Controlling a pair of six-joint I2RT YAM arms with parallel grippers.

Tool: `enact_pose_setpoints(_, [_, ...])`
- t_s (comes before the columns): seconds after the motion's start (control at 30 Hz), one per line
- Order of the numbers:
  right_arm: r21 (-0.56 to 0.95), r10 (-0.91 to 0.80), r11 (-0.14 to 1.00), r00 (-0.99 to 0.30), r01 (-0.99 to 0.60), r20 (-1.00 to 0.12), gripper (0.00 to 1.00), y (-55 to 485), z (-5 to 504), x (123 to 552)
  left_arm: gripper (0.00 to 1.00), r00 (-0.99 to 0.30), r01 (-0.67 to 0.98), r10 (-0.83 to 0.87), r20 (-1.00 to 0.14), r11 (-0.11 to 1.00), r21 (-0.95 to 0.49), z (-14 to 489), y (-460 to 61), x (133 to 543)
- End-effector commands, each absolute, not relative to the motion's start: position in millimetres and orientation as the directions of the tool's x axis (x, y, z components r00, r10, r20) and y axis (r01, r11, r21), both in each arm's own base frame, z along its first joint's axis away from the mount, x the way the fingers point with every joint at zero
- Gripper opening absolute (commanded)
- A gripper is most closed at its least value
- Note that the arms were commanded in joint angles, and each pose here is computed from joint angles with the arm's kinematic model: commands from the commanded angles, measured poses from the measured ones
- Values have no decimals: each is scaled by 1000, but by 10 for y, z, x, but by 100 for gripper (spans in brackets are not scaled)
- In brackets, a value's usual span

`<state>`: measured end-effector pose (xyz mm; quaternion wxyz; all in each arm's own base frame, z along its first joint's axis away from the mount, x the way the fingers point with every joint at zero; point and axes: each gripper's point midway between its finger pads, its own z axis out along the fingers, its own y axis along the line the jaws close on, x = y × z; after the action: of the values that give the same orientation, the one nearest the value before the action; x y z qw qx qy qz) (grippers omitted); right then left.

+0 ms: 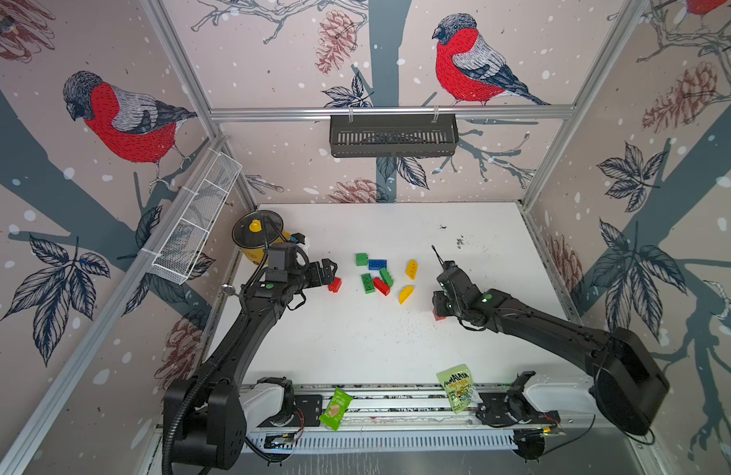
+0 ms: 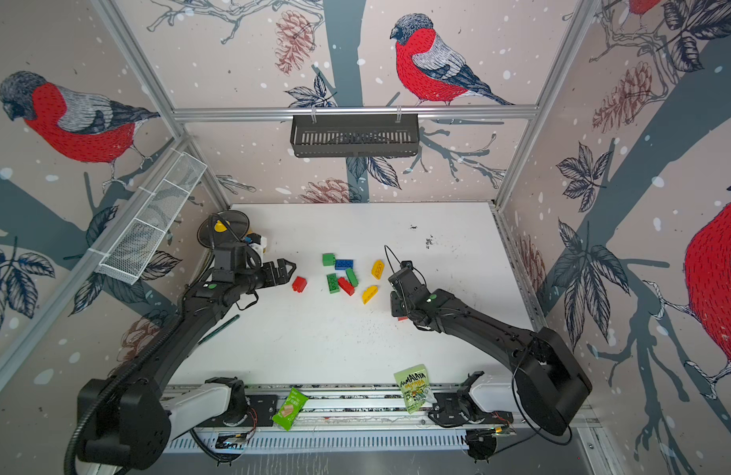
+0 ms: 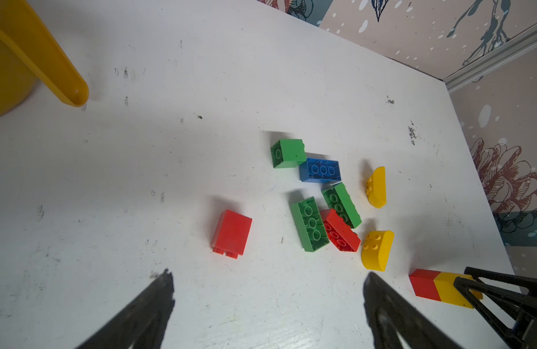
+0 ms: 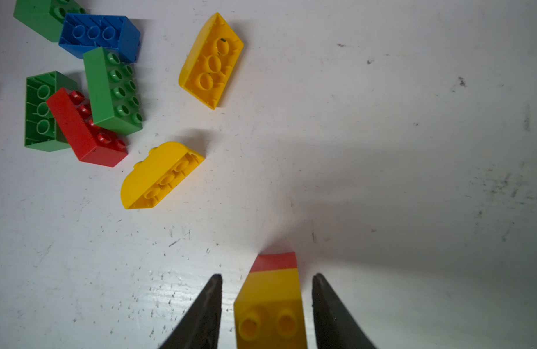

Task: Assemble an ice cream with lego
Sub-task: Assemble the lego brick with the lego brick.

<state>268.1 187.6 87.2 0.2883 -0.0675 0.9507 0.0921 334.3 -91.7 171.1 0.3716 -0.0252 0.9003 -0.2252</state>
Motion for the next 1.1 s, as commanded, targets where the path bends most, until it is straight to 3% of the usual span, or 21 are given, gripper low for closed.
enact_pose_setpoints(0.0, [106, -131, 970, -839, -217, -528, 60, 1872, 820, 2639, 97, -713, 131, -209, -670, 899, -419, 1731, -918, 3362])
enact_pose_setpoints(0.17, [91, -119, 976, -837, -196, -535, 64, 1809, 869, 2627, 97, -714, 122, -213, -666, 900, -419, 1705, -908, 3348])
enact_pose_setpoints(0.43, [39, -152, 979, -852, -198, -501, 61, 1734, 853, 2597, 97, -706, 125, -216, -674, 899, -419, 1724, -904, 3339])
enact_pose_setpoints(1.07, [15, -208, 971, -869, -240, -449, 36, 1760, 659, 2563, 97, -705, 117, -217, -676, 903, -413, 1727, -886, 3344])
